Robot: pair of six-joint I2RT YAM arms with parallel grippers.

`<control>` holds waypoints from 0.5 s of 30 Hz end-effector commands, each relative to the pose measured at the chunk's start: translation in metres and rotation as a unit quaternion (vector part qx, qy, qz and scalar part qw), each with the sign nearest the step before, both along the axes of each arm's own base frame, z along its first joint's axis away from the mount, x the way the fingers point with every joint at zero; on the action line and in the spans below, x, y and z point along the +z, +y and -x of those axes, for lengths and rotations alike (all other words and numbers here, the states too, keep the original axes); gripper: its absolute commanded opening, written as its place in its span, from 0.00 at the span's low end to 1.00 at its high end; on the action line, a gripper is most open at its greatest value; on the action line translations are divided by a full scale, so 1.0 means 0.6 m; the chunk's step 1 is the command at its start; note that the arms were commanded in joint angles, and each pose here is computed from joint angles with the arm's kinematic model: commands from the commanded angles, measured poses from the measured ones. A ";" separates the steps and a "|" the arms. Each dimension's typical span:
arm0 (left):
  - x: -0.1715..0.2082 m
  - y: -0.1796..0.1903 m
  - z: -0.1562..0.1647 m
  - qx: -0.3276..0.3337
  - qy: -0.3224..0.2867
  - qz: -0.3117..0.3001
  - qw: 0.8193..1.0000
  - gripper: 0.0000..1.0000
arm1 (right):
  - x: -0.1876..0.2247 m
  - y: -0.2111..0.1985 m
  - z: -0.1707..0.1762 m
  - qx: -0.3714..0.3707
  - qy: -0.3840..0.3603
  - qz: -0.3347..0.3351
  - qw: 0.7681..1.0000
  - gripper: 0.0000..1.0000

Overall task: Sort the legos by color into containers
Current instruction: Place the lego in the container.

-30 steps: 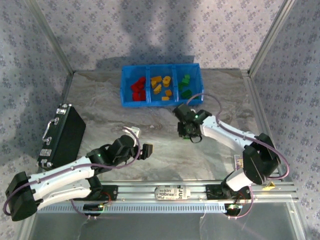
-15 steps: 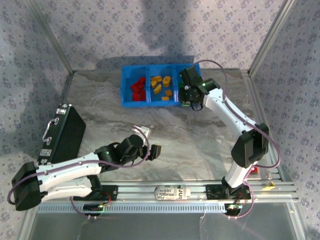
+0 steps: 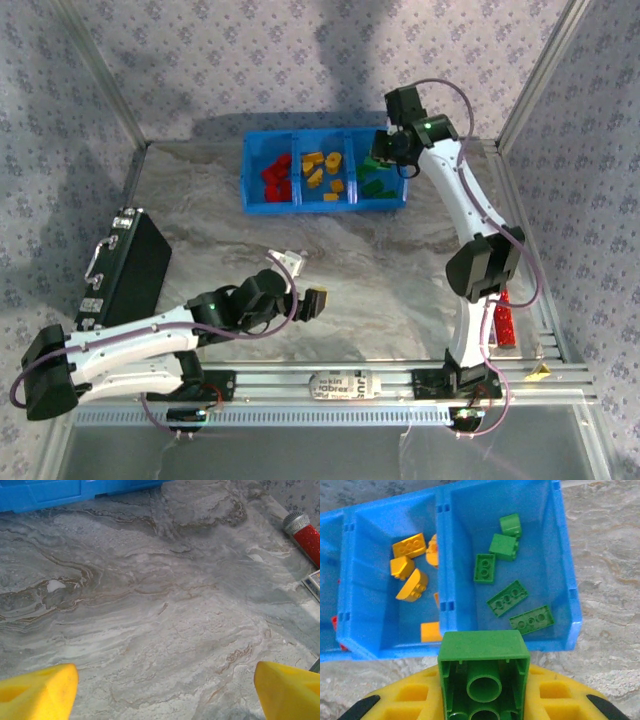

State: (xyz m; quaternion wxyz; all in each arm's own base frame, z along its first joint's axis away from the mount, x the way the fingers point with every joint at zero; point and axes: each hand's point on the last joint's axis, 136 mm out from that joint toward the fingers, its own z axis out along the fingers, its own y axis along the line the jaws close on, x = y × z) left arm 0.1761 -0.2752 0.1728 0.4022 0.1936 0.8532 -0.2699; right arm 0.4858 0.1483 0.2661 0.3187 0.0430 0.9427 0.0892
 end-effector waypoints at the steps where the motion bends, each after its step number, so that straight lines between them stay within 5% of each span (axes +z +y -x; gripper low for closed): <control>1: 0.021 -0.002 -0.002 0.003 -0.012 0.010 1.000 0.91 | -0.009 -0.017 -0.005 0.003 0.022 0.001 1.000 0.29; 15: 0.026 -0.017 -0.009 -0.002 -0.015 -0.003 1.000 0.91 | -0.041 -0.017 -0.058 -0.003 0.032 -0.008 0.999 0.29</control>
